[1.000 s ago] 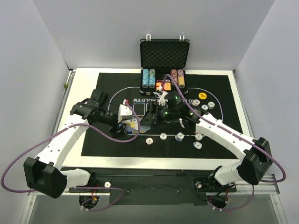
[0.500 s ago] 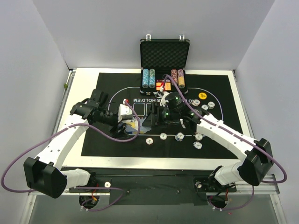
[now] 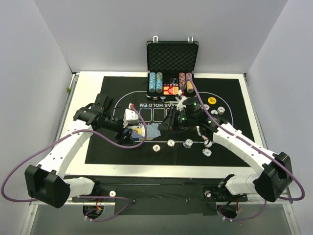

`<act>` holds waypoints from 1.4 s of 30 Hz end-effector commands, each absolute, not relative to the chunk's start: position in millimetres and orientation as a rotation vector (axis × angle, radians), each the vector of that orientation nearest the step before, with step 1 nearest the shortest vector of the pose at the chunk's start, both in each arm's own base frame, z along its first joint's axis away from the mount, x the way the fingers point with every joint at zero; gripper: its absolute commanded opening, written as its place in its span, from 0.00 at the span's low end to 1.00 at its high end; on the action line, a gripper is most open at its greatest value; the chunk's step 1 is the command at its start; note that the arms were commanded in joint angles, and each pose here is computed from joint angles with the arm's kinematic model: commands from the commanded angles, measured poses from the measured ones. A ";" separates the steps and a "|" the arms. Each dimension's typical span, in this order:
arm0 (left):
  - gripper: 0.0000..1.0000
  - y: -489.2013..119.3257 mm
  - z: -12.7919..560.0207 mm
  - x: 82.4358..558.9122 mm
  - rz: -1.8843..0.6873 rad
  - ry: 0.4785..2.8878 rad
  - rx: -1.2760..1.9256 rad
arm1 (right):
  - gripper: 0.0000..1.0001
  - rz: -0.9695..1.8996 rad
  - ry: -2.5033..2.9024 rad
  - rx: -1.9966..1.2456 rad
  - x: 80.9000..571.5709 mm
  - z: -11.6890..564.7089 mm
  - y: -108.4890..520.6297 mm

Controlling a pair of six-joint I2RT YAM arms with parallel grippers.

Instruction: Distribute texas hold em gaming equipment

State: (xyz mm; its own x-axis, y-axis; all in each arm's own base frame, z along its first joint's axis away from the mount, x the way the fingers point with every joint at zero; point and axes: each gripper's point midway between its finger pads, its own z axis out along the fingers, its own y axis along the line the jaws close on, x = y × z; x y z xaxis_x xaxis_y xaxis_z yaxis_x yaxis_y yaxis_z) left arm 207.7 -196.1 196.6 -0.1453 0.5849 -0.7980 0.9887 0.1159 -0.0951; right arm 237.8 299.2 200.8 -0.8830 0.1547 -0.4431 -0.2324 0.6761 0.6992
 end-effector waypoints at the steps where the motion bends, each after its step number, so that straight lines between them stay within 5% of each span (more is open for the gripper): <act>1: 0.08 -207.9 230.5 214.3 -0.880 1.648 1.511 | 0.18 1.166 2.349 -0.035 238.3 219.1 295.3; 7: 0.08 -208.0 230.2 214.6 -0.880 1.648 1.510 | 0.20 1.210 2.317 -0.022 237.0 226.0 295.5; 11: 0.08 -207.9 231.0 216.0 -0.876 1.649 1.506 | 0.41 1.305 2.243 0.005 238.4 241.4 303.9; 15: 0.07 -208.5 232.2 216.6 -0.879 1.650 1.500 | 0.43 1.293 2.286 -0.041 232.2 233.2 317.2; 26: 0.00 -208.8 239.2 222.6 -0.899 1.658 1.435 | 0.15 1.274 2.288 -0.041 231.6 233.1 314.5; 42: 0.00 -210.6 244.0 219.1 -0.937 1.637 1.423 | 0.08 1.256 2.263 0.007 235.1 235.8 293.0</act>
